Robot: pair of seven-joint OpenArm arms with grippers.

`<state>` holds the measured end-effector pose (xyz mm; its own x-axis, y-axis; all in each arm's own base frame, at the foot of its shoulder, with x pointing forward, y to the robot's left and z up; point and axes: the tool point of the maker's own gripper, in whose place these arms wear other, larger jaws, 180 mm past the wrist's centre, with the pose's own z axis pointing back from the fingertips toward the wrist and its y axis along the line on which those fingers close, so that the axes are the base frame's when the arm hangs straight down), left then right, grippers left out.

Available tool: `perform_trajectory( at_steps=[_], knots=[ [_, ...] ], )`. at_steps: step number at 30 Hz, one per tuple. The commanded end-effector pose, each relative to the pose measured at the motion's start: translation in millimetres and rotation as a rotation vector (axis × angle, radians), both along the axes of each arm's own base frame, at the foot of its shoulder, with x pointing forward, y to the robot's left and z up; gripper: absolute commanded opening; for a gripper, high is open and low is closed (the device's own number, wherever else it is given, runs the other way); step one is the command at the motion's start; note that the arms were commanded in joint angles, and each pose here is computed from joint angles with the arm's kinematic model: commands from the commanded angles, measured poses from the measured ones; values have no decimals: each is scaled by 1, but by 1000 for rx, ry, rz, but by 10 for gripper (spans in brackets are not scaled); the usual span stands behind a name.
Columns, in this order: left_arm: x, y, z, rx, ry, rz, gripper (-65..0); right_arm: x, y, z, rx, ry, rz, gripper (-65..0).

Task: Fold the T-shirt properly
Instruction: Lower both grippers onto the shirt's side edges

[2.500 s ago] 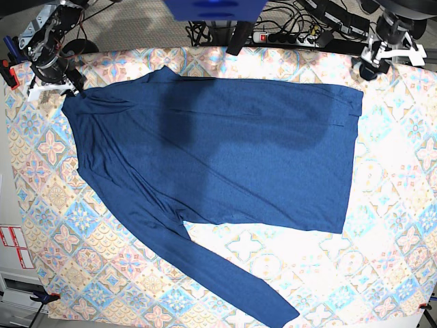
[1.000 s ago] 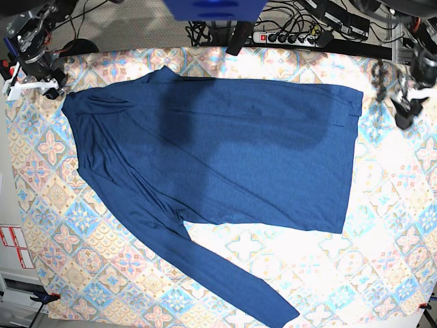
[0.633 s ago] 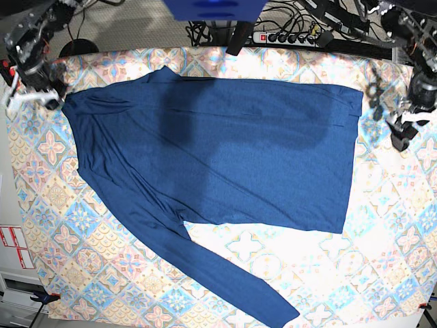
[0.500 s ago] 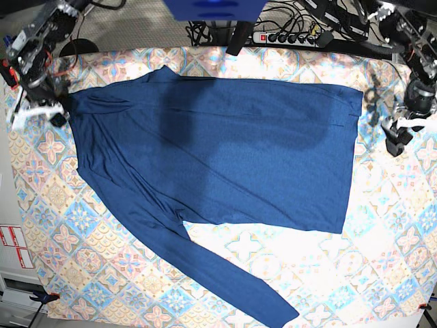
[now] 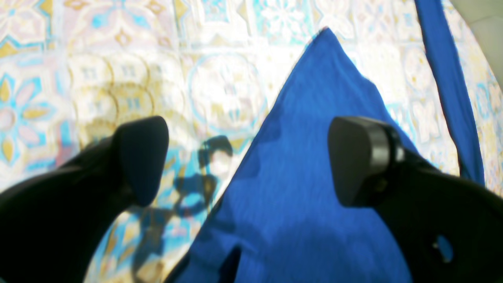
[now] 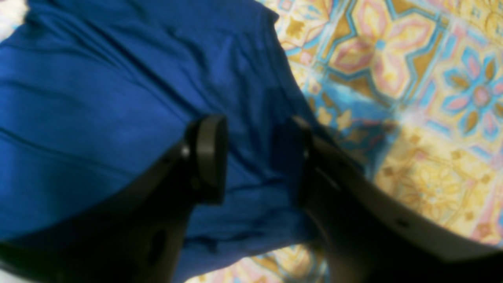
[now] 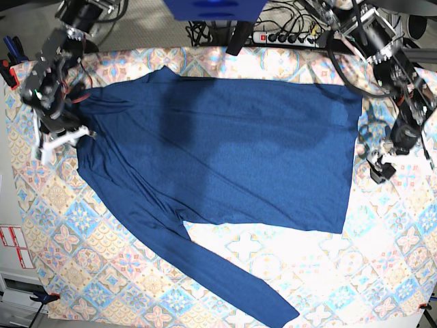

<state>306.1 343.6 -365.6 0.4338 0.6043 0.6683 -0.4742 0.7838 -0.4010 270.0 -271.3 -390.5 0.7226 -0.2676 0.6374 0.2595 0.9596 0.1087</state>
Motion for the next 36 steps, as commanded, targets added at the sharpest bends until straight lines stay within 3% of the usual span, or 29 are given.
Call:
perform_trajectory(
  at_steps=[1,7,14,20,32,36],
  knots=[
    [19,2,15,22,-47,-20,-20,21,0,15,-35,-58,26,-418],
    [63,-15,10,24,-5,-129,-20,54,21,3,-53,-23,102,-418],
    [102,-22,10,-74,-16,-121,-20,89,29,3,-3,-30,109,-418],
    [130,-22,1,-53,25,-104,-28,101,24,1,7,-18,105,-418],
    [154,-39,-37,-67,84,-88,-278,99,24,1,4,-19,105,-418],
    [154,-36,-37,-56,71,-76,-306,99,24,1,4,-19,105,-418]
  ],
)
